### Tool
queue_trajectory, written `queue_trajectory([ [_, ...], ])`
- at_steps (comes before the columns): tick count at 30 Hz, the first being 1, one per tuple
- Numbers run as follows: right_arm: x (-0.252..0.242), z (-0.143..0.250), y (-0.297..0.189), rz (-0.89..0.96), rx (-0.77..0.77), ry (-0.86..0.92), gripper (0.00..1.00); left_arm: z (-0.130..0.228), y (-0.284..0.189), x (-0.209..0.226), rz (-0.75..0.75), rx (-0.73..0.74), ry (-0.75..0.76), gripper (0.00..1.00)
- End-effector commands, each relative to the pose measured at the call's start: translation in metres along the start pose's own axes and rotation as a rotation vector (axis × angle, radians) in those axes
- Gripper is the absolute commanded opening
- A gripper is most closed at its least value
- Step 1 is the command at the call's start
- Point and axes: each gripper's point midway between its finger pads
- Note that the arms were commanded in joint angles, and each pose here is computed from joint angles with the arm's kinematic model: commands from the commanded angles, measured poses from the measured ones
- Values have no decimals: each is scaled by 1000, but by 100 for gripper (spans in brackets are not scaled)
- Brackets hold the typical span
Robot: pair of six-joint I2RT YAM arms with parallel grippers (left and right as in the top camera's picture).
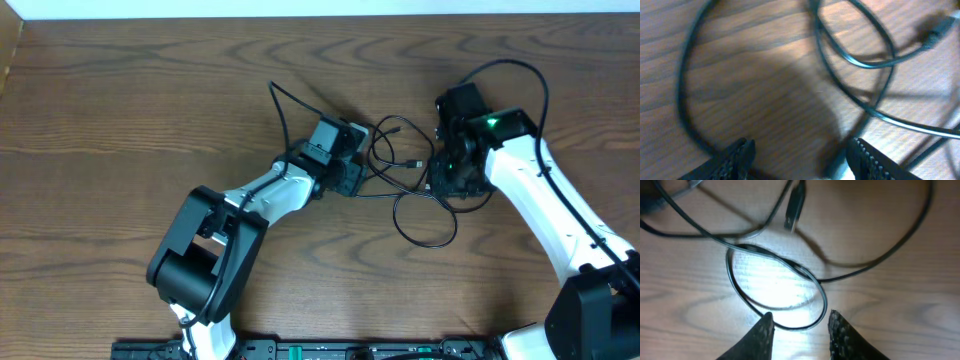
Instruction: Untangle cables
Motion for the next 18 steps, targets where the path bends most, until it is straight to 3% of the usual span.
queue_trajectory([
  [1,6,12,10,-39,23,30,37,14,5,22,-51,48,-47,64],
  [6,7,21,31,-38,31,1,61,11,3,27,-47,44,-60,63],
  [7,8,20,37,-40,21,-14,72,11,3,27,-46,42,-60,63],
  [10,8,18,52,-41,-14,-37,88,9,1,26,-44,36,-59,63],
  [18,9,5,71,-43,-112,-80,92,7,-3,24,-39,29,-58,63],
])
Point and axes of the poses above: each gripper's point midway between its finger pads, its own y axis out along the fingers, its own x axis along the line the jaws close on, z = x × y, and after that the axes turned 13 degrees about -y, right-handed
